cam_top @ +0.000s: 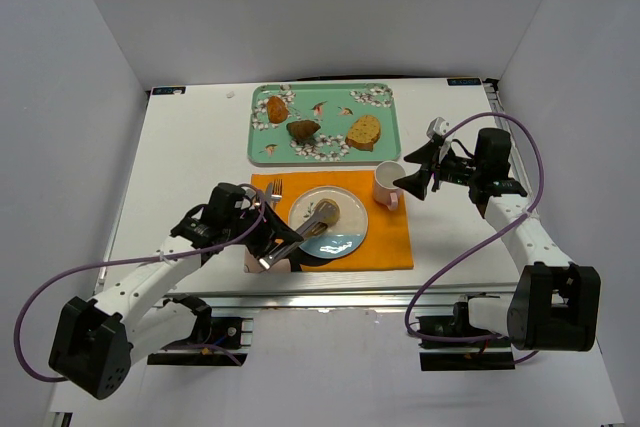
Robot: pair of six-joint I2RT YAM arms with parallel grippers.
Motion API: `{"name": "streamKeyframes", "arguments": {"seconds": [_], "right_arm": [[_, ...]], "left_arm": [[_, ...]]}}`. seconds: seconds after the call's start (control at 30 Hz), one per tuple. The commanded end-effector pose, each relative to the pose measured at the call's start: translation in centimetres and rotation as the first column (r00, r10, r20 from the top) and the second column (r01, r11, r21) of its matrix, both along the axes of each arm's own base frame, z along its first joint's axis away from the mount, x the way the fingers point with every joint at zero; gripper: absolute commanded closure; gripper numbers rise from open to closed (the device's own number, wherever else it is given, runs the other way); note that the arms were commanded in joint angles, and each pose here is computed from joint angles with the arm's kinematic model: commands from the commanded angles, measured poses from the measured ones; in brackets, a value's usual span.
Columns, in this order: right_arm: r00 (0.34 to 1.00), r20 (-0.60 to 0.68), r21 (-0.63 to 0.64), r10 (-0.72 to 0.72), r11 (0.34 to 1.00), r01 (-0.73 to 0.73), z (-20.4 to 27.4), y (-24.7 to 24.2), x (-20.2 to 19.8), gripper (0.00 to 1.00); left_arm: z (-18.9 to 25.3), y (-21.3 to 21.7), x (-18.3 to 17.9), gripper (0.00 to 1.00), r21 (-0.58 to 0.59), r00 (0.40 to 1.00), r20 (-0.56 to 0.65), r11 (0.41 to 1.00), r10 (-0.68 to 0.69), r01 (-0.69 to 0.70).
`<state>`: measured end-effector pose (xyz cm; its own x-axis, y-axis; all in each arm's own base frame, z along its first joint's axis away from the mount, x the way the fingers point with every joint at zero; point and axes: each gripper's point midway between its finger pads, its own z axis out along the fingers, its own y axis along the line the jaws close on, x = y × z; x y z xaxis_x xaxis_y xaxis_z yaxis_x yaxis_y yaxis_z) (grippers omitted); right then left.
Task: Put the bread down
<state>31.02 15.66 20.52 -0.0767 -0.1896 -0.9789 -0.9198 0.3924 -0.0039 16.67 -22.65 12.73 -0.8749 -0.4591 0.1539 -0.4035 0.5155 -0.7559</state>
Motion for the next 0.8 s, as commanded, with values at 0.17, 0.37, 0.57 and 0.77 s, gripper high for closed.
{"name": "streamKeyframes", "arguments": {"seconds": [0.17, 0.37, 0.57, 0.77], "right_arm": [[0.999, 0.042, 0.010, 0.020, 1.000, -0.021, 1.2, 0.1, 0.1, 0.22], [0.999, 0.041, 0.012, 0.022, 1.000, -0.023, 1.2, 0.2, 0.2, 0.22], [0.999, 0.046, 0.012, 0.022, 1.000, -0.023, 1.3, 0.2, 0.2, 0.22], [0.999, 0.043, 0.011, 0.021, 1.000, -0.022, 1.2, 0.1, 0.1, 0.22]], "left_arm": [[2.2, -0.2, -0.2, 0.38, -0.030, 0.999, 0.043, 0.999, -0.010, 0.011], [2.7, 0.0, -0.7, 0.47, -0.059, 0.999, 0.047, 0.998, 0.008, -0.005], [3.2, 0.0, -0.8, 0.55, -0.066, 0.998, 0.054, 0.998, 0.009, -0.006], [3.7, 0.1, -0.9, 0.55, -0.074, 0.998, 0.066, 0.997, 0.009, -0.004]]}}
